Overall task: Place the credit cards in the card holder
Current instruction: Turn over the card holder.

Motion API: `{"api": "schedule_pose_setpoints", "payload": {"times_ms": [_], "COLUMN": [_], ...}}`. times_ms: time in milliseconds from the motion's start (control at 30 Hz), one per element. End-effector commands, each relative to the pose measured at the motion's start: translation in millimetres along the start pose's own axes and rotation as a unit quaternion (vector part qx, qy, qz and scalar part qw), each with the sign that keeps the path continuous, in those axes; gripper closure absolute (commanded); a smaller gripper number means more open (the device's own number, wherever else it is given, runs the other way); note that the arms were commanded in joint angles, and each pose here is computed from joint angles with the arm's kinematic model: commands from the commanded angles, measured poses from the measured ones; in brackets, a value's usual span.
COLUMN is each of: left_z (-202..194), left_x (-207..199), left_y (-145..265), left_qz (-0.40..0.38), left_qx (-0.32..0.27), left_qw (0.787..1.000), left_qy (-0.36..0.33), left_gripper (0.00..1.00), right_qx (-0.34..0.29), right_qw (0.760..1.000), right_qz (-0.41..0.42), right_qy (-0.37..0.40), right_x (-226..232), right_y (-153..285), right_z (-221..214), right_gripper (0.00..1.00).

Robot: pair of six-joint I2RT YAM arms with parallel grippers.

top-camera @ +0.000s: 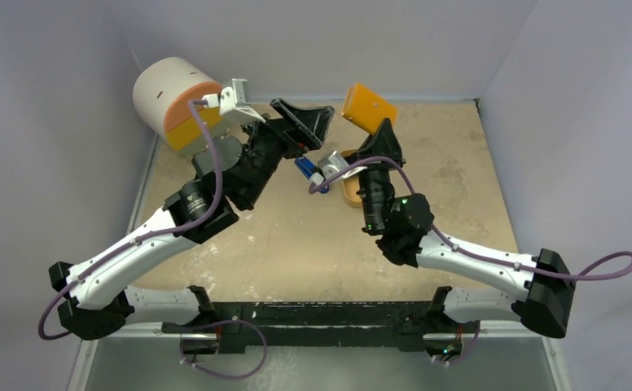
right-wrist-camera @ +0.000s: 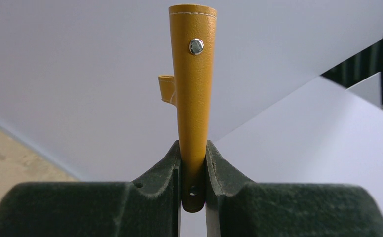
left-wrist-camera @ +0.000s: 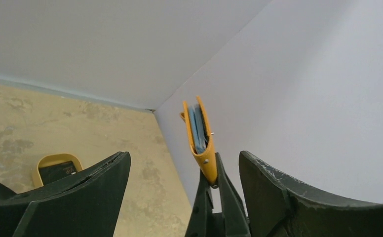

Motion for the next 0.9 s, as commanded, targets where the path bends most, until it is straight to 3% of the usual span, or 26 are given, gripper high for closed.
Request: {"api": "schedule_pose_setpoints", "payload": {"times_ms": [0,300,600,867], "left_z": [33,27,-12,-22], "left_x": [-17,-28,-46,-56], "left_y": [6,15,1,-5], "left_qz": [-0.043,-0.105,-0.149,-0.169], "left_qx": [-0.048,-0.06,0.001,0.019], "left_qw": [0.998,0.992,0.988,0.985], "left_qy": [0.0,0.039,0.034,0.038], "left_gripper": [0.19,0.18,0.18,0.29], "right_qx": [-0.058,-0.074,-0.078,-0.084], "right_qw": [0.995,0.994,0.994,0.994], "right_qz": [-0.086,-0.076,-0.073,-0.075], "right_qy": [0.004,0.0,0.004,0.005], "right_x": [-48,-48,-46,-45], "right_y": [10,18,20,20], "right_z": [20,21,25,30], "right_gripper": [1.0,1.0,1.0,1.0]}}
Point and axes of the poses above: each gripper's point midway between its finger pads, its own y axis back along the fingers, its own x axis along the line the jaws close on, z = x × y, the point moved 2 cm from there along y, back along the fingers, and after that the axes turned 10 degrees about -y, right-handed, at the moved point
